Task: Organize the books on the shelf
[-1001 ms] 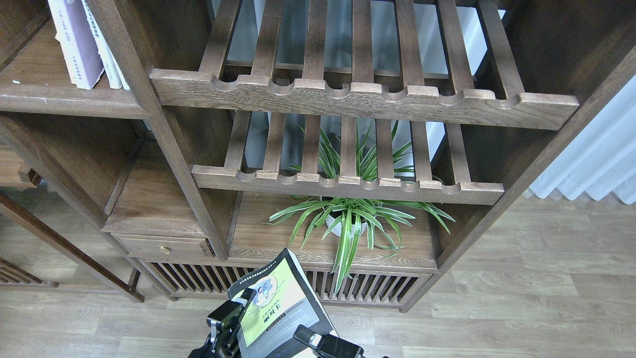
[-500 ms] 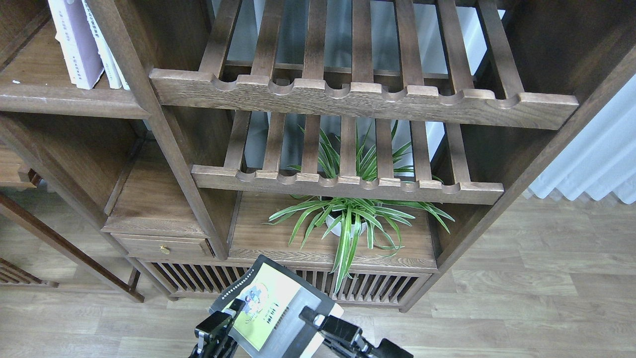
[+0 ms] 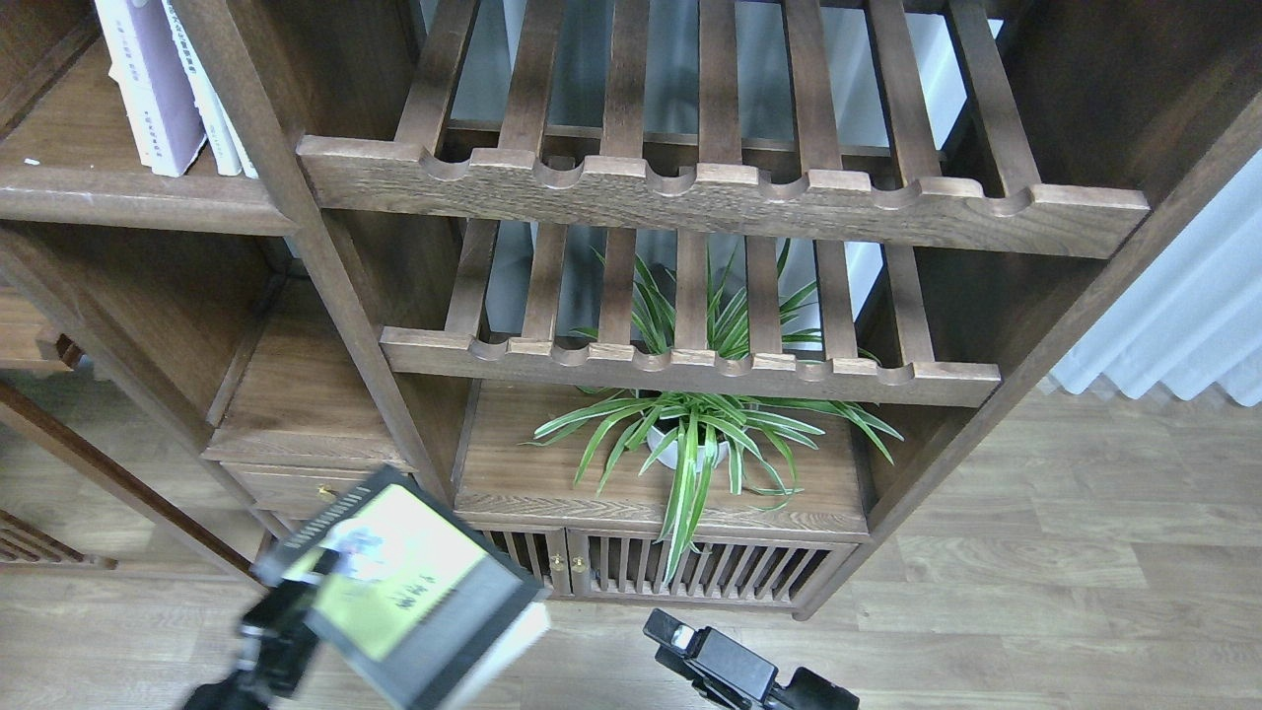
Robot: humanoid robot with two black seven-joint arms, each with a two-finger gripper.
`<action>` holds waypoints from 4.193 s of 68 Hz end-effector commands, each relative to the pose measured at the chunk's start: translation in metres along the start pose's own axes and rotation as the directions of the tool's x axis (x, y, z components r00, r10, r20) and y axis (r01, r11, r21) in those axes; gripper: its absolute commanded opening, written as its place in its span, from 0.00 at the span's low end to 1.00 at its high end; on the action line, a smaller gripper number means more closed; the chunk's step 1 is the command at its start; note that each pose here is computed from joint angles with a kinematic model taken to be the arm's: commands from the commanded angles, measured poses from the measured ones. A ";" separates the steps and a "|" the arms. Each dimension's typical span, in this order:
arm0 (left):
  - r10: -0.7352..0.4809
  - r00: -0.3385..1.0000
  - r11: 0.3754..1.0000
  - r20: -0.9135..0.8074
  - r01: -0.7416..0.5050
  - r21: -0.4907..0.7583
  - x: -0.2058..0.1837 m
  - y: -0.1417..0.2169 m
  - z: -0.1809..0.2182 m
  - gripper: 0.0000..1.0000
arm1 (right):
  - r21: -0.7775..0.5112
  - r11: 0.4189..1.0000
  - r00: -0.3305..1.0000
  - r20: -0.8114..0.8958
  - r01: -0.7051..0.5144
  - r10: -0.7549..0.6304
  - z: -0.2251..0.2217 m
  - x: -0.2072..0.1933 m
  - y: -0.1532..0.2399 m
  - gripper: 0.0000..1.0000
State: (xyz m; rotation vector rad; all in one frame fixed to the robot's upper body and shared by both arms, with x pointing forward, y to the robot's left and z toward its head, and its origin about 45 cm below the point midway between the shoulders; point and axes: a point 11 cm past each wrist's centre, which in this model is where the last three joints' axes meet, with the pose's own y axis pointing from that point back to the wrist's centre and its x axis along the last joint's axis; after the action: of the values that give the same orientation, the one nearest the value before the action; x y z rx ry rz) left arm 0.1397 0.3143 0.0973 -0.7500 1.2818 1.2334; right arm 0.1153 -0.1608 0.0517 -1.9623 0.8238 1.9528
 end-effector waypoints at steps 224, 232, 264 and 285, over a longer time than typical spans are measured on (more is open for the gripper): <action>0.081 0.106 0.898 0.991 0.423 -0.118 -0.389 -0.175 0.298 0.01 | 0.035 0.999 0.995 0.096 0.029 -0.032 0.010 0.000 -0.020 1.00; 0.046 0.089 0.899 0.995 0.431 -0.080 -0.399 -0.188 0.285 0.02 | 0.036 0.999 0.995 0.097 0.029 -0.033 0.010 0.000 -0.020 1.00; -0.030 -0.017 0.858 0.999 0.513 0.034 -0.408 -0.215 0.246 0.01 | 0.048 0.998 0.994 0.099 0.032 -0.037 0.007 -0.001 -0.021 1.00; -0.021 0.018 0.837 1.000 0.547 0.008 -0.386 -0.213 0.252 0.02 | 0.056 0.998 0.994 0.104 0.035 -0.041 0.005 -0.001 -0.021 1.00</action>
State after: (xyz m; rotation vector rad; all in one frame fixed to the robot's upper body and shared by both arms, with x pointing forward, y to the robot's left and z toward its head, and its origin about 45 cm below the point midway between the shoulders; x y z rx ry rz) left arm 0.4725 0.3993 0.4840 -0.1937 -0.3849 1.2040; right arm 0.1224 -0.1406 0.0481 -1.8160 0.7984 1.9723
